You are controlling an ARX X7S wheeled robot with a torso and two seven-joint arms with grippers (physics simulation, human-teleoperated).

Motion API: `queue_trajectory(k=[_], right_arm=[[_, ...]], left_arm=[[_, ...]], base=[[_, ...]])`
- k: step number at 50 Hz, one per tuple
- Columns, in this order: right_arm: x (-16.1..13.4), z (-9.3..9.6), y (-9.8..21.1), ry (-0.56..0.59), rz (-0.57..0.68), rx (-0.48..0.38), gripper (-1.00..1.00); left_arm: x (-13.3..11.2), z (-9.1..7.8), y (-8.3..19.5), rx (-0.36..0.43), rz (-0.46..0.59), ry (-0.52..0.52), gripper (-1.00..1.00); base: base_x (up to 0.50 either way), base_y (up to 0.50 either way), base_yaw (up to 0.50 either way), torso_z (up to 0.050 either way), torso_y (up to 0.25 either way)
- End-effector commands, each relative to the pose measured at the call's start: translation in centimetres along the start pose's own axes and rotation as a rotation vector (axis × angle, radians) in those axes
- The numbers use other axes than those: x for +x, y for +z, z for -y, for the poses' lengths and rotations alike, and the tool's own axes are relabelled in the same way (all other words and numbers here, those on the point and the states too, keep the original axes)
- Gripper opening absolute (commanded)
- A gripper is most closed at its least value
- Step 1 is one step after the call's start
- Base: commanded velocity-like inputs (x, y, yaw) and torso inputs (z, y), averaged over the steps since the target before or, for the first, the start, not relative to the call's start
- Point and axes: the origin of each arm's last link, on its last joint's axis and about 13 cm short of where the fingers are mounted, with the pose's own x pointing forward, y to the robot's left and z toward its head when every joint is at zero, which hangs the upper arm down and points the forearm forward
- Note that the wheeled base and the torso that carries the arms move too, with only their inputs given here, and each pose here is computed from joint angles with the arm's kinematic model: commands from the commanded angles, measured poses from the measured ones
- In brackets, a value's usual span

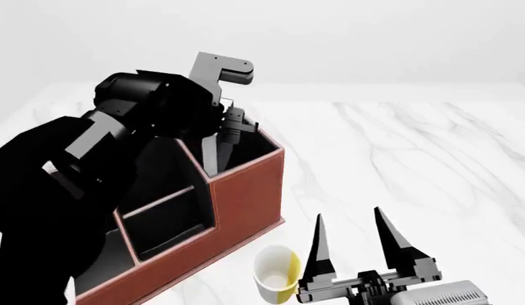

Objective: Pick up the book and place it in the right compartment of the caddy.

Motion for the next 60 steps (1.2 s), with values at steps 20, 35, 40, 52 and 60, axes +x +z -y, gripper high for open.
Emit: queue_trajectory(k=[20, 35, 40, 52, 60], right_arm=[[0.0, -0.1, 0.0, 0.012, 0.008, -0.009, 1.0], [0.1, 0.0, 0.0, 0.01, 0.007, -0.01, 1.0], [0.1, 0.1, -0.1, 0.012, 0.004, -0.011, 1.0], [0.2, 0.1, -0.2, 0.011, -0.002, -0.011, 1.0], [0.1, 0.0, -0.2, 0.013, 0.001, -0.011, 1.0]], left_arm=[[1.3, 1.4, -1.0, 0.072, 0.017, -0.05, -1.0], [-2.0, -0.5, 3.5, 0.003, 0.147, 0.007, 1.0], [-4.8, -1.3, 5.8, -0.017, 0.236, 0.009, 1.0], [-10.4, -2.6, 8.8, -0.028, 0.41, -0.007, 1.0], [-12.6, -3.7, 8.1, 0.005, 0.528, 0.004, 1.0]], base=[[0.0, 0.0, 0.0, 0.0, 0.002], [0.0, 0.0, 0.0, 0.001, 0.001], [0.0, 0.0, 0.0, 0.0, 0.0], [0.0, 0.0, 0.0, 0.0, 0.0], [0.0, 0.0, 0.0, 0.0, 0.0]])
